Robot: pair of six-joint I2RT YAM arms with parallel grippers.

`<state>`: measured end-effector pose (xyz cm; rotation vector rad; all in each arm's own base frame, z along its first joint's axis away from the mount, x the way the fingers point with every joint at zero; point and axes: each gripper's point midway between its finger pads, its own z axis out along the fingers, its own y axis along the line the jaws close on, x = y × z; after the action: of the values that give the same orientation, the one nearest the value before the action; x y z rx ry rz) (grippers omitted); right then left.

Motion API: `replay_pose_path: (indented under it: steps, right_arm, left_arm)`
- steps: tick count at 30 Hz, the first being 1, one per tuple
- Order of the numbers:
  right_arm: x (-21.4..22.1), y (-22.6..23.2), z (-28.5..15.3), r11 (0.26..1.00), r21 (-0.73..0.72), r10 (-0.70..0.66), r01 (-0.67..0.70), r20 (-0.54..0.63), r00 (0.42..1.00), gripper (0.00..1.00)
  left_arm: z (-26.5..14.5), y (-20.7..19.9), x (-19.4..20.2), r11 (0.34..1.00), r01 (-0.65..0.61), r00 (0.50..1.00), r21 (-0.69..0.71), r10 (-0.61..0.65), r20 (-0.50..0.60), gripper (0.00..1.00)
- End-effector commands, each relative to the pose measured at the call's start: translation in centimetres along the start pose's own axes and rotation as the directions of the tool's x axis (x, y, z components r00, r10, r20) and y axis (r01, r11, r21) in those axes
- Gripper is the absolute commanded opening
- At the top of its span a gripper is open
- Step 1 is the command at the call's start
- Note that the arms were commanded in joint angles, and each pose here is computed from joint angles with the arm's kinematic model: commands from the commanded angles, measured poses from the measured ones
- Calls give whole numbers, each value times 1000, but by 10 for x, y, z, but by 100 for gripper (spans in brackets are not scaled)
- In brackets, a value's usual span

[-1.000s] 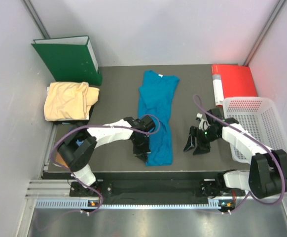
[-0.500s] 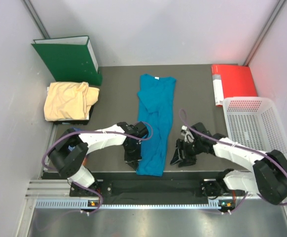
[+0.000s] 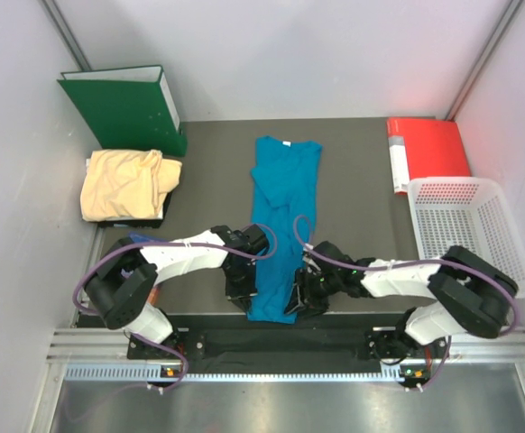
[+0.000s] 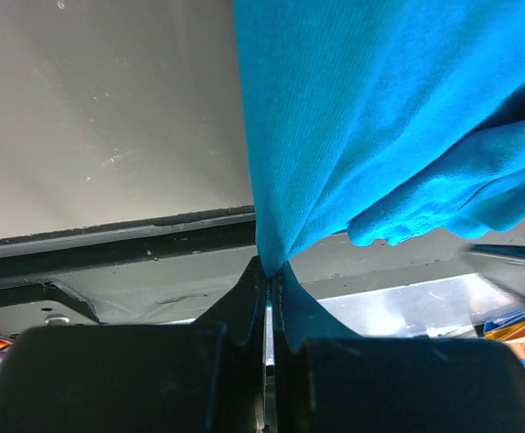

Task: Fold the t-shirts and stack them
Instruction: Fold the tshirt

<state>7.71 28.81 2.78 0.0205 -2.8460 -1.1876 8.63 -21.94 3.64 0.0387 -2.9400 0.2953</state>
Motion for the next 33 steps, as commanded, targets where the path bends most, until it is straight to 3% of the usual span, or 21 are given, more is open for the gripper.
replay_pose_path:
  steps: [1, 3, 4, 10, 16, 21, 25, 33]
  right_arm:
    - [1, 26, 23, 999, 26, -30, 30, -11, 1000, 40]
    - [-5, 31, 26, 994, 82, -70, 69, 14, 997, 30]
    - [-1, 23, 24, 988, 135, -69, 68, 2, 998, 20]
    - [-4, 16, 1, 960, 258, -123, 114, 20, 992, 0]
    - [4, 22, -31, 950, 271, -164, 154, 15, 986, 0]
    - [-1, 39, -54, 945, 270, -202, 184, 43, 978, 0]
    - [-25, 58, -72, 933, 284, -259, 222, 99, 961, 0]
    - [-90, 53, -98, 886, 409, -309, 218, 170, 936, 0]
  left_arm:
    - [-5, -1, 4, 1000, 3, 1000, 15, -3, 6, 0]
    - [-5, -2, 3, 1000, 2, 1000, 17, -2, 9, 0]
    - [-5, -1, 3, 1000, 4, 1000, 14, -4, 7, 0]
    - [-6, 1, 3, 1000, 10, 1000, 4, -10, 13, 0]
    - [-25, 1, 0, 1000, 3, 999, -13, -3, 54, 0]
    - [-52, -17, -19, 1000, -24, 988, 5, 23, 152, 0]
    - [-69, -32, -37, 999, -49, 976, -5, 49, 211, 0]
    - [-88, -51, -78, 996, -72, 957, -50, 83, 276, 0]
